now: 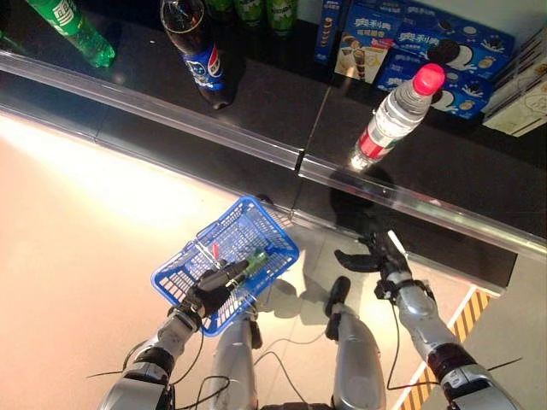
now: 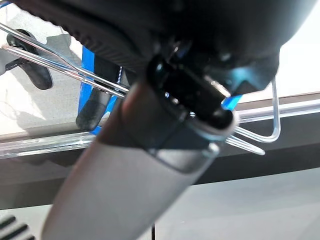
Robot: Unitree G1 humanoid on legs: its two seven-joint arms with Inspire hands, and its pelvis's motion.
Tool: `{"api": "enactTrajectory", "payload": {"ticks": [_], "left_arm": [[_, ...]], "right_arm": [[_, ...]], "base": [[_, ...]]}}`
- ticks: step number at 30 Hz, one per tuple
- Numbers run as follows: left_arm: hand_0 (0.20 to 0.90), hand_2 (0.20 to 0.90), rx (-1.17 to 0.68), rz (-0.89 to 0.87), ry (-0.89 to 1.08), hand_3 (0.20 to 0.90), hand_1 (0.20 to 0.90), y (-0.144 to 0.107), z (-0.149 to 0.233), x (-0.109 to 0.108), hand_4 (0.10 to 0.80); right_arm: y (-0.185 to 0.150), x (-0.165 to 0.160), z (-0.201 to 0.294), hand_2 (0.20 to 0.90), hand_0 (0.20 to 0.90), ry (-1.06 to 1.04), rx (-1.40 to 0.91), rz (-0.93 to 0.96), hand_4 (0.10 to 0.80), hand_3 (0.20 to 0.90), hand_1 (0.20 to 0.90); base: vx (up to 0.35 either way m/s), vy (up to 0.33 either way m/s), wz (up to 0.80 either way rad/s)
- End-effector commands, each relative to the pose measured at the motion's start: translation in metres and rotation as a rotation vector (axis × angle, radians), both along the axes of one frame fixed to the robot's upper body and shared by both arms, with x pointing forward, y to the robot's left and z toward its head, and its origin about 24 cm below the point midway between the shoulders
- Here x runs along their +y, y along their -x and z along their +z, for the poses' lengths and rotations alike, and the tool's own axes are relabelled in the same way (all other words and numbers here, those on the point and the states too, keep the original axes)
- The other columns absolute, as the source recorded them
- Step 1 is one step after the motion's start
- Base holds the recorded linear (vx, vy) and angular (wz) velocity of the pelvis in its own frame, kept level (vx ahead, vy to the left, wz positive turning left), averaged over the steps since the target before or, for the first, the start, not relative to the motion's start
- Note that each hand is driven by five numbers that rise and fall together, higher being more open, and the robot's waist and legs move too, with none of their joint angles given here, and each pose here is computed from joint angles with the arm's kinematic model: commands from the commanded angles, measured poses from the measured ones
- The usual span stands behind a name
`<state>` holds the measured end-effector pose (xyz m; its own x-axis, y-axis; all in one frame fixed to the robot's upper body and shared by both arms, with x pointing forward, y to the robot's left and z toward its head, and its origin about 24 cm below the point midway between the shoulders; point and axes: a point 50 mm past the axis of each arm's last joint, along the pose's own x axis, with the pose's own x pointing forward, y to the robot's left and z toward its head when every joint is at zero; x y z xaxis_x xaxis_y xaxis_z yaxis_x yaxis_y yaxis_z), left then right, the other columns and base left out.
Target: Pick up the drink and place into the basket.
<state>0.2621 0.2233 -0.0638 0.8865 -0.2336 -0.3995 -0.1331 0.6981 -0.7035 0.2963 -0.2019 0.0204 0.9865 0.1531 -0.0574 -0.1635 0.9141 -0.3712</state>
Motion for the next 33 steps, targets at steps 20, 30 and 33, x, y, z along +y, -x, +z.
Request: {"api": "enactTrajectory", "payload": {"ticks": [20, 30, 33], "left_arm": [[0.300, 0.300, -0.109, -0.005, 0.096, 0.200, 0.300, 0.007, 0.003, -0.004, 0.100], [0.300, 0.300, -0.097, 0.020, 0.118, 0.200, 0.300, 0.017, -0.006, -0.009, 0.100], [0.300, 0.300, -0.095, 0.022, 0.124, 0.200, 0.300, 0.017, -0.006, -0.010, 0.100]], "right_arm": [[0.009, 0.017, 0.109, 0.900, 0.900, 0.071, -0.546, 0.147, 0.800, 0.900, 0.900], [0.022, 0.001, 0.125, 0.900, 0.900, -0.134, -0.709, -0.008, 0.800, 0.900, 0.900], [0.023, -0.002, 0.125, 0.900, 0.900, -0.166, -0.712, -0.032, 0.800, 0.900, 0.900]], "base": [[-0.001, 0.005, 0.00], [0.005, 0.039, -0.08], [0.004, 0.013, -0.01]]}}
